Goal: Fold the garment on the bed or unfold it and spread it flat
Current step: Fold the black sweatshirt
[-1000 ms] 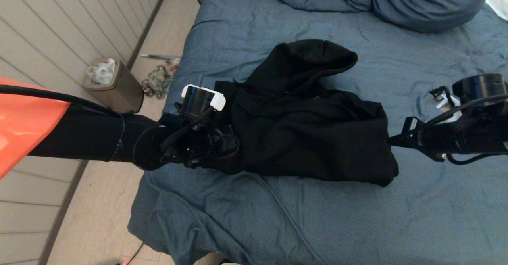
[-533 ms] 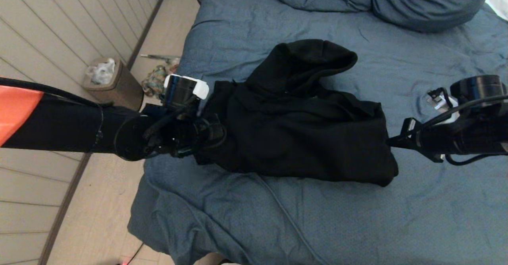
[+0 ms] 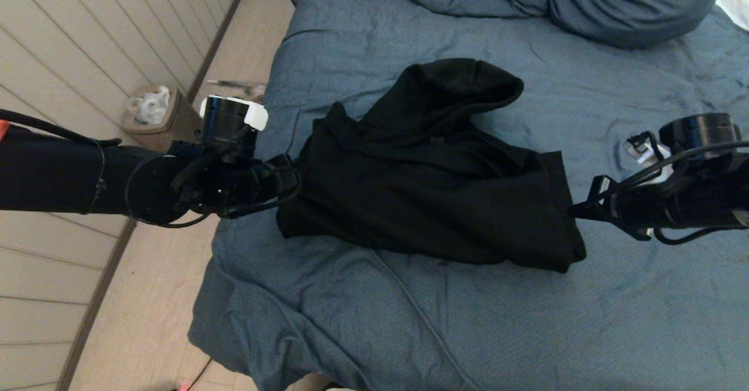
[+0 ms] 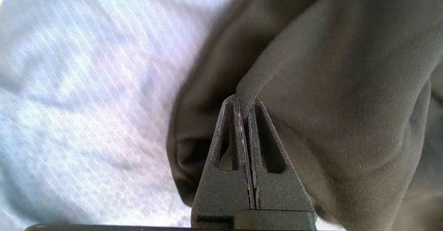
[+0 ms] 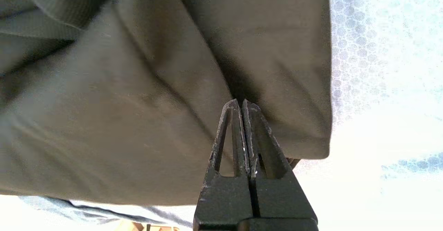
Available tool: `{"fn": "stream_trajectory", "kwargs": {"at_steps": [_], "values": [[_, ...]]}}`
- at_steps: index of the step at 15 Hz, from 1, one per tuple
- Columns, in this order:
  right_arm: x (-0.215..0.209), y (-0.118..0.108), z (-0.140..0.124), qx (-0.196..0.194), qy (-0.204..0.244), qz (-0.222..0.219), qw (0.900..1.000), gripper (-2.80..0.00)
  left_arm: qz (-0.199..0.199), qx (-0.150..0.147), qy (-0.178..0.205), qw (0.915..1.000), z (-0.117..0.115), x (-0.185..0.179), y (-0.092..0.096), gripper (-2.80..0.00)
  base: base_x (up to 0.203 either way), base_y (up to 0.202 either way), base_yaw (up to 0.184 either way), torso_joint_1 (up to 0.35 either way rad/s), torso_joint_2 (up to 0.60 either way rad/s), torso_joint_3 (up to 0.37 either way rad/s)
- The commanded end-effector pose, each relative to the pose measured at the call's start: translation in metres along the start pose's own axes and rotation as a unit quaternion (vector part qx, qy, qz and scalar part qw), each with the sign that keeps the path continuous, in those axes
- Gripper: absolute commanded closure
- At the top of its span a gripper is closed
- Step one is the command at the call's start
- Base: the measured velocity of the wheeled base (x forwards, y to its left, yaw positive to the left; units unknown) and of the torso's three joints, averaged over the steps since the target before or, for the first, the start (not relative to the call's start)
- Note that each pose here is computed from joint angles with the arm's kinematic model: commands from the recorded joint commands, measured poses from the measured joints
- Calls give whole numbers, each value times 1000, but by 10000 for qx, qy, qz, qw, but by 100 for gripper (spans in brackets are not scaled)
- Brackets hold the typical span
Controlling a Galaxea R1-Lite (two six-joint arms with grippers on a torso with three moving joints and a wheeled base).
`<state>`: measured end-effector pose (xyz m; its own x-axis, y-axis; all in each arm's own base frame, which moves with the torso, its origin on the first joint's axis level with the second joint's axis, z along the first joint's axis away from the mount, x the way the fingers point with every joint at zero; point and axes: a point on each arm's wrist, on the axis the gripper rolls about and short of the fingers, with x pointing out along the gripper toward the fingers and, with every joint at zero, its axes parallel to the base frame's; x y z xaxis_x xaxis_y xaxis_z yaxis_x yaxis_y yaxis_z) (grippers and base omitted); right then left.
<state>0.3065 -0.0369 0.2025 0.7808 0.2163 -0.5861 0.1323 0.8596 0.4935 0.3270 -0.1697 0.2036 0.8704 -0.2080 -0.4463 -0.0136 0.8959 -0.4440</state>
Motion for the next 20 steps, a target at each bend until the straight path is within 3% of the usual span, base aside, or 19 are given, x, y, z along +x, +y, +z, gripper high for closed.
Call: {"fn": "stream_trajectory", "kwargs": {"at_steps": [1,5,8,12,20], "values": [[1,0,-1,15,30,11,10000,0,3,58,152,9999,-11,6,-4,0,0,0,0,0,0,0],[-8,13,6,132,-171,225,9995,0,22,277,448,9986,-38,17,-13,0,0,0,0,0,0,0],[-19,45,15,132,-388,666,9969,0,-168,203,117,9996,-18,-3,-21,0,0,0,0,0,0,0],[-31,64,16,-36,-528,903,9945,0,-209,-16,-392,9990,19,-23,-13,0,0,0,0,0,0,0],[17,85,-2,-253,49,933,9953,0,-10,156,-55,9999,0,-2,-7,0,0,0,0,0,0,0]]}}
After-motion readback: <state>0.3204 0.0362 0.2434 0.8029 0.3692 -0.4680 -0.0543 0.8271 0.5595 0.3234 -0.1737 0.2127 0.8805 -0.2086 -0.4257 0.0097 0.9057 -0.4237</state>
